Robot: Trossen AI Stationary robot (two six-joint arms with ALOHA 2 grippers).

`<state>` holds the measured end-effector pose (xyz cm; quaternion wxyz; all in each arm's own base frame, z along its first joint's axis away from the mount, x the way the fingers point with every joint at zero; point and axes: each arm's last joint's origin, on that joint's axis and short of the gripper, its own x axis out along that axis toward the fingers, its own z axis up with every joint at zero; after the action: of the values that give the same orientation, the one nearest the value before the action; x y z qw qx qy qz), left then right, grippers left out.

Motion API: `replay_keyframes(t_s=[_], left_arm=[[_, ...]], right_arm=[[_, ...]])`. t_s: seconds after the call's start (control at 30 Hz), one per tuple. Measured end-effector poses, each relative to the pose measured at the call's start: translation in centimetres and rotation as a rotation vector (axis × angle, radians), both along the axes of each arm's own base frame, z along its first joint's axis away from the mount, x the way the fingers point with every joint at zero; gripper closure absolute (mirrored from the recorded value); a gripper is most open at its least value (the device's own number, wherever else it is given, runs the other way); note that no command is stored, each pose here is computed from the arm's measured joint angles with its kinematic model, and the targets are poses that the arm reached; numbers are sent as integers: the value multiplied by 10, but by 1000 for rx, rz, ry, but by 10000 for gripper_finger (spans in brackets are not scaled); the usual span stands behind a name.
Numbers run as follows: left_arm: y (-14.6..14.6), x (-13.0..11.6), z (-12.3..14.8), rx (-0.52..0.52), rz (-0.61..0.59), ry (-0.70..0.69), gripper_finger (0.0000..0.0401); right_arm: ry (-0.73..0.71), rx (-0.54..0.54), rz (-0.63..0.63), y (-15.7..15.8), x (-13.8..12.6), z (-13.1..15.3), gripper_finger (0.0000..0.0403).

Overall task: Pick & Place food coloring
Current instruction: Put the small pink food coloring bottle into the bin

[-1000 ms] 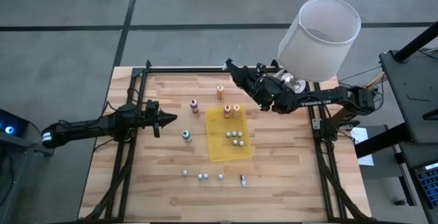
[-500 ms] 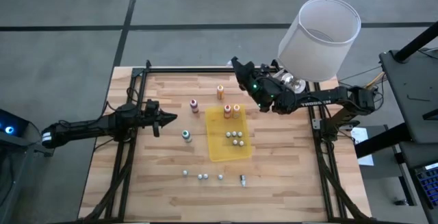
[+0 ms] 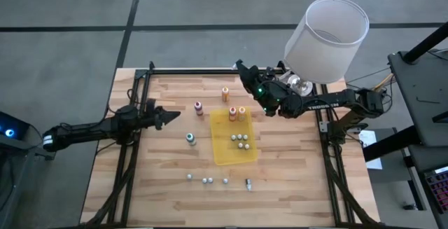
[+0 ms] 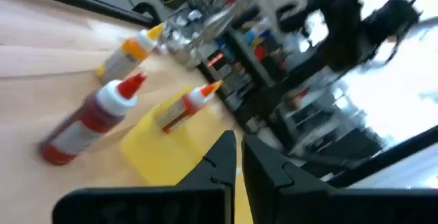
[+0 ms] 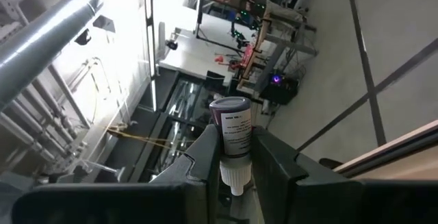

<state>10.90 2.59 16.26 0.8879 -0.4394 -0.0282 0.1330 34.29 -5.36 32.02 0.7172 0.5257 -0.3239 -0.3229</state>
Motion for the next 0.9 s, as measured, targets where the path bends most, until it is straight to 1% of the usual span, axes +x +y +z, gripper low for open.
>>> replay_keyframes(t_s=[0.03, 0.1, 0.13, 0.2, 0.27, 0.4, 0.47, 0.53, 0.6, 0.67, 0.8, 0.9], left_arm=[[0, 0, 2, -3, 6, -22, 401], [2, 0, 4, 24, 57, -35, 401], [2, 0, 4, 21, 85, -42, 401], [4, 0, 8, -28, 136, -100, 401], [4, -1, 15, -65, 136, -189, 401], [2, -3, 32, 2, 100, -342, 399], [2, -3, 37, 27, 104, -354, 390], [3, -3, 44, 64, 116, -358, 368], [3, -2, 52, 73, 123, -368, 336], [4, 0, 59, 66, 136, -366, 297], [8, 8, 74, 43, 204, -353, 217], [11, 19, 86, 8, 238, -332, 175]], right_arm=[[10, -8, 4, 1, 0, 0, 344], [31, -25, 13, 3, 1, 0, 344], [41, -32, 16, 4, 1, 0, 344], [57, -45, 21, 6, 1, 0, 344], [66, -52, 26, 8, 1, 0, 344], [77, -61, 34, 11, 2, 0, 344], [78, -62, 41, 11, 2, 0, 344], [81, -66, 54, 12, 2, 0, 344], [85, -70, 56, 12, 2, 0, 344], [89, -73, 61, 13, 3, 0, 344], [91, -75, 63, 13, 3, 0, 344], [95, -79, 62, 13, 3, 0, 344]])
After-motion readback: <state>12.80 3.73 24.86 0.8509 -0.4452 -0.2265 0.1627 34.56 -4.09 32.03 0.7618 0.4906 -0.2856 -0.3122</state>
